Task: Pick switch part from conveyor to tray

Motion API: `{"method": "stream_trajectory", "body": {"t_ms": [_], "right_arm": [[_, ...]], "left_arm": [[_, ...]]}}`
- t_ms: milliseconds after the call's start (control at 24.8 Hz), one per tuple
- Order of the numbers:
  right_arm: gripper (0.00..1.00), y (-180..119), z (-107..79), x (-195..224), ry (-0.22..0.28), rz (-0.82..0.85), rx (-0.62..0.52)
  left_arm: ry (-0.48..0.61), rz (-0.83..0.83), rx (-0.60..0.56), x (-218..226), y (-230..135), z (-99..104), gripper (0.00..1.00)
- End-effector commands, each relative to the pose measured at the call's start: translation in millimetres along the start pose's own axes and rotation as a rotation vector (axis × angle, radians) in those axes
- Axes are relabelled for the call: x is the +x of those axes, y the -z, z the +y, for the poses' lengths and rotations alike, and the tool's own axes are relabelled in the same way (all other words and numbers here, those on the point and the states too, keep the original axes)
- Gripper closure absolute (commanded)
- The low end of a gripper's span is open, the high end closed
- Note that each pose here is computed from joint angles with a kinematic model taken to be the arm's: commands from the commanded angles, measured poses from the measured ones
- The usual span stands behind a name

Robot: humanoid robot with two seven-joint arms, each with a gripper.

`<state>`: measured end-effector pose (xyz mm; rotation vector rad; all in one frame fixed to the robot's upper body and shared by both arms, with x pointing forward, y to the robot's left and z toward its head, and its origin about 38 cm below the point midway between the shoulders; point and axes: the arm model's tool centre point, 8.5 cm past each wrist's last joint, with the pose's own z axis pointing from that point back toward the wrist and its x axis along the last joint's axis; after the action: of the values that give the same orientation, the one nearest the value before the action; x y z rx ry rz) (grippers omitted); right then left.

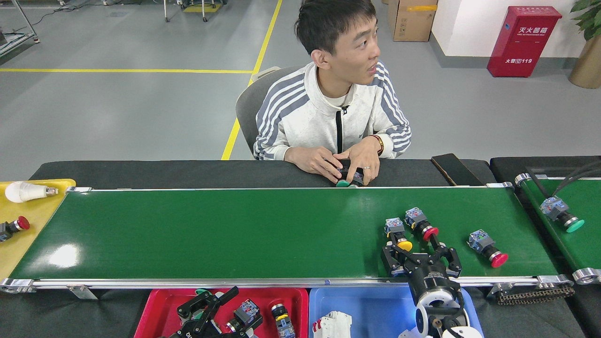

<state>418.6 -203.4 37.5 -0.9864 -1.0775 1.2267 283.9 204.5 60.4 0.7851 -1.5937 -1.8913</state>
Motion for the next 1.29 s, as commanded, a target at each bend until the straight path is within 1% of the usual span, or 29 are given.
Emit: {"method": "stream_trajectory", "body": {"t_ms": [0,121,161,202,282,363,484,524,645,685,726,766,806,887,1008,1048,1129,1169,1250], "right_arm": [[0.02,7,-9.5,-2,-0.001,0.007,-0.017],[0.02,17,-10.3,-2,-0.005,0.010,-0.005],[0.02,19,-9.1,-3,-0.007,0.011,0.003],[0.02,22,-12.1,-3,-0.009,0.011,-0.001],[0.02,27,-15.6,-3,-0.011,0.013,-0.002],[0.02,33,-18.1,-3,-0.013,0.017,0.002],[0.03,41,-18.4,1,-0.021,0.027,0.016],[0.13,44,-19.2,3,-0.025,0.029,0.020],[0.63,46,-18.5,16,-0.069,-0.011,0.024],[0.75,46,-18.5,17,-0.074,-0.016,0.024],[0.84,46,-18.8,18,-0.074,-0.024,0.023],[0.89,45,-18.6,19,-0.073,-0.026,0.022],[0.93,45,-19.3,19,-0.074,-0.029,0.018],[0.95,44,-21.3,21,-0.074,-0.037,0.008],[0.97,38,-37.0,30,-0.070,-0.090,-0.050],[0.97,33,-38.4,34,-0.069,-0.114,-0.061],[0.97,12,-40.1,53,-0.078,-0.224,-0.107],[0.96,-2,-41.9,69,-0.088,-0.310,-0.134],[0.96,-35,-35.1,101,-0.106,-0.487,-0.153]], "left_arm": [[-0.014,0.143,0.040,-19,-5,8,0.00],[-0.030,0.473,0.048,-58,-21,9,0.00],[-0.029,0.587,0.050,-73,-33,9,0.00],[-0.032,0.674,0.044,-84,-43,6,0.00],[-0.039,0.760,0.012,-92,-61,-4,0.00],[-0.048,0.795,-0.016,-96,-69,-13,0.00],[-0.053,0.797,-0.016,-97,-70,-14,0.00],[-0.052,0.800,-0.014,-98,-70,-13,0.00],[-0.051,0.801,-0.011,-99,-70,-12,0.00],[-0.051,0.801,-0.013,-99,-70,-13,0.00],[-0.053,0.801,-0.012,-99,-70,-13,0.00],[-0.051,0.801,-0.013,-99,-71,-13,0.00],[-0.051,0.801,-0.013,-99,-70,-13,0.00],[-0.051,0.800,-0.013,-98,-70,-13,0.00],[-0.050,0.802,-0.011,-99,-71,-12,0.00],[-0.050,0.802,-0.010,-99,-71,-12,0.00],[-0.048,0.803,-0.007,-100,-71,-11,0.00],[-0.047,0.803,-0.009,-100,-72,-11,0.00],[-0.044,0.803,-0.010,-100,-72,-11,0.00]]}}
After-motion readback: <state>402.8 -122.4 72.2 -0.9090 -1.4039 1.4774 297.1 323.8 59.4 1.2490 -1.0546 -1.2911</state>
